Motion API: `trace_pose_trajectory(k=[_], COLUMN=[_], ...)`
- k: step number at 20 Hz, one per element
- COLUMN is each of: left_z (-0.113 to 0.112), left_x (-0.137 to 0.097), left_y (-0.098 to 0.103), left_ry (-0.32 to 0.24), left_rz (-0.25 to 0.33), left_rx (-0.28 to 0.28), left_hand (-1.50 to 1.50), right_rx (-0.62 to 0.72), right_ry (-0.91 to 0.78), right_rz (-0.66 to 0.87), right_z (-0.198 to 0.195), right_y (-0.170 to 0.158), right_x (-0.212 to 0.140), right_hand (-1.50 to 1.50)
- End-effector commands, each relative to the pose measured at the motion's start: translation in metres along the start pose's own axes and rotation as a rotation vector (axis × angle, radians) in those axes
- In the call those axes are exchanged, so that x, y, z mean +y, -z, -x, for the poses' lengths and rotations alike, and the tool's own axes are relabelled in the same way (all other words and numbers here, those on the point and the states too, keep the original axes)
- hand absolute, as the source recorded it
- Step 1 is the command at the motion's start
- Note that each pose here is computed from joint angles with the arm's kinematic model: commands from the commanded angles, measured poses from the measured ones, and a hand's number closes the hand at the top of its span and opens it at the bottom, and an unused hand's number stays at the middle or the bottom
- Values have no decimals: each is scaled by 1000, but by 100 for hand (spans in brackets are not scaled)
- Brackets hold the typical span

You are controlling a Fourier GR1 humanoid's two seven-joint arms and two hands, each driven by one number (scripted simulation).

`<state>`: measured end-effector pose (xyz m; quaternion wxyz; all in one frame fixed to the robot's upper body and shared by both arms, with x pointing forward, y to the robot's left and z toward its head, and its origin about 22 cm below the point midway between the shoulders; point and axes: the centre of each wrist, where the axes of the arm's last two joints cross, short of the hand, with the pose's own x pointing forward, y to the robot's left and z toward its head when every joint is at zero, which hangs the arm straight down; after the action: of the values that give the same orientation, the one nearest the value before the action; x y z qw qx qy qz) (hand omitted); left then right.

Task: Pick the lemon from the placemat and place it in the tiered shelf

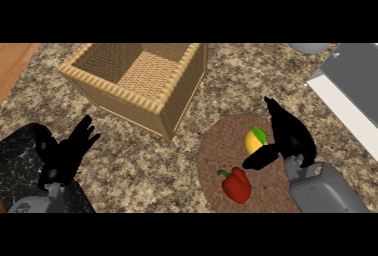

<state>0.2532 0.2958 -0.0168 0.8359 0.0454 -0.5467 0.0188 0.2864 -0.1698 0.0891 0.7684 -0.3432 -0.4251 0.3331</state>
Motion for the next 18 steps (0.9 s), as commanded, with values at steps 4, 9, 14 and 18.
trace_pose_trajectory(k=[4, 9, 14, 18], left_z=[-7, 11, -1, 18], left_x=[9, -4, -19, -22], left_y=[5, 12, -8, -4], left_ry=[-11, 2, -13, 6], left_rz=[-7, -10, 1, 3], left_rx=[48, 37, 45, 46], left_hand=[0, 0, 0, 0], right_rx=[79, 63, 50, 27], right_ry=[-45, -63, -27, -23], right_rz=[36, 80, 65, 80], right_z=[2, 6, 30, 30], right_y=[-1, 24, 32, 54], right_x=[19, 39, 49, 37], right_hand=[-150, -150, -150, -150])
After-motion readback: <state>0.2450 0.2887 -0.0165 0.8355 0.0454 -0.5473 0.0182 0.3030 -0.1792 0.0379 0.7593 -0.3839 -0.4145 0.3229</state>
